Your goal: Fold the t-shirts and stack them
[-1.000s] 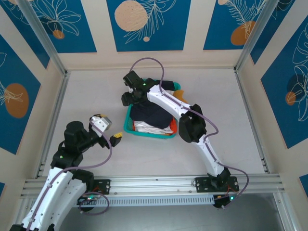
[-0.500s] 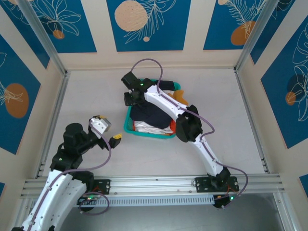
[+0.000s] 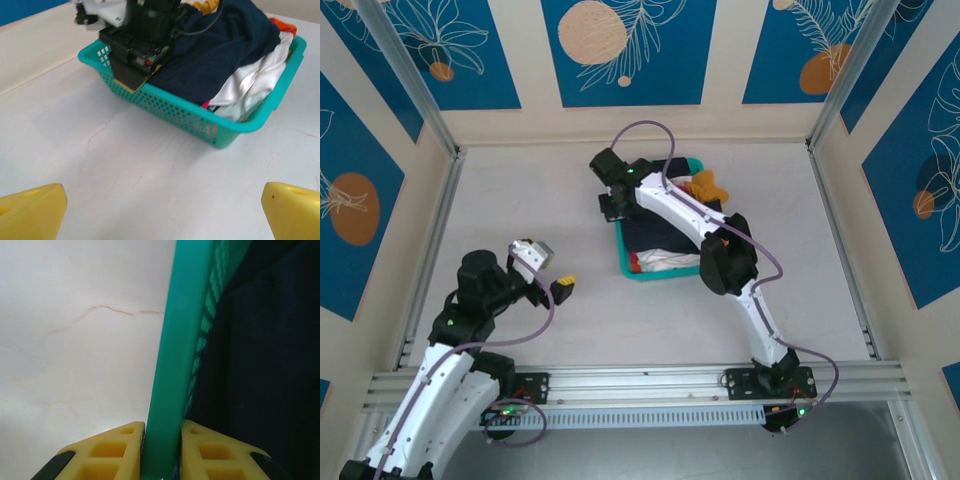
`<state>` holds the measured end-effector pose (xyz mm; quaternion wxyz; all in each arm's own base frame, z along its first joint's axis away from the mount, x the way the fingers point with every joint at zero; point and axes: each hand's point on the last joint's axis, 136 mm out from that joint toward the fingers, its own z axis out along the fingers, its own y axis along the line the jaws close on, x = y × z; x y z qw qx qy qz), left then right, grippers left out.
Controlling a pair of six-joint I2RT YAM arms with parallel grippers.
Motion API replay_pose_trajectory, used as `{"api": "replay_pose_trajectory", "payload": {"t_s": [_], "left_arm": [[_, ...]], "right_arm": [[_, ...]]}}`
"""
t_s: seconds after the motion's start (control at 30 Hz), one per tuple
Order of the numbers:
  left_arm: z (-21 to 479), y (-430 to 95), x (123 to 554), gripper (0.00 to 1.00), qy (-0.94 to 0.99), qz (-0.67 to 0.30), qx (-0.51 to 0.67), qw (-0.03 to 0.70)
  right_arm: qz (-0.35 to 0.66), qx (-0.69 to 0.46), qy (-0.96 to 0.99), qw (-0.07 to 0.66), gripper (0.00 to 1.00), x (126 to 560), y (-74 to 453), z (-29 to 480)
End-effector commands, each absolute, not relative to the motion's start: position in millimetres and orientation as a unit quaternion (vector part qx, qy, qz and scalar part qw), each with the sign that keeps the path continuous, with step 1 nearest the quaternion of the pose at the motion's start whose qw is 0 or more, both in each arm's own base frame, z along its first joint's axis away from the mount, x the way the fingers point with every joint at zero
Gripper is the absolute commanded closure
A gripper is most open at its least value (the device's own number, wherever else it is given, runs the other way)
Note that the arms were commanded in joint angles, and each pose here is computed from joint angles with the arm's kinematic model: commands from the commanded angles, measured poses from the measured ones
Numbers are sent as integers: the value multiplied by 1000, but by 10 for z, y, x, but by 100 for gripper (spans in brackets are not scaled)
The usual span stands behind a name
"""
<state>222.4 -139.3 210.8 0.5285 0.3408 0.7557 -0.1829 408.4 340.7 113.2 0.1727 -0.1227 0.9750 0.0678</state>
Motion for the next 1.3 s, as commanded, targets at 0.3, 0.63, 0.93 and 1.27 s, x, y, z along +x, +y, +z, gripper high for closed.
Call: {"api": "replay_pose_trajectory", "payload": {"t_s": [0.3,0.63,0.93,1.27], "left_arm": [[2319,-1529,2178,0,726,-215,361,545],[2389,-1906,2331,0,697,-270,412,521],[2276,-2465,2454,0,676,-295,468,487],[2200,-2962,2478,0,656,-320,503,463]], "right_arm": [[15,-131,976,172,96,3992,2541,1103],[-4,-161,963,215,100,4357,1827,1226],[-51,-181,954,233,100,4760,1185,1207],[-102,-117,959,237,100,5203,418,1191]]}}
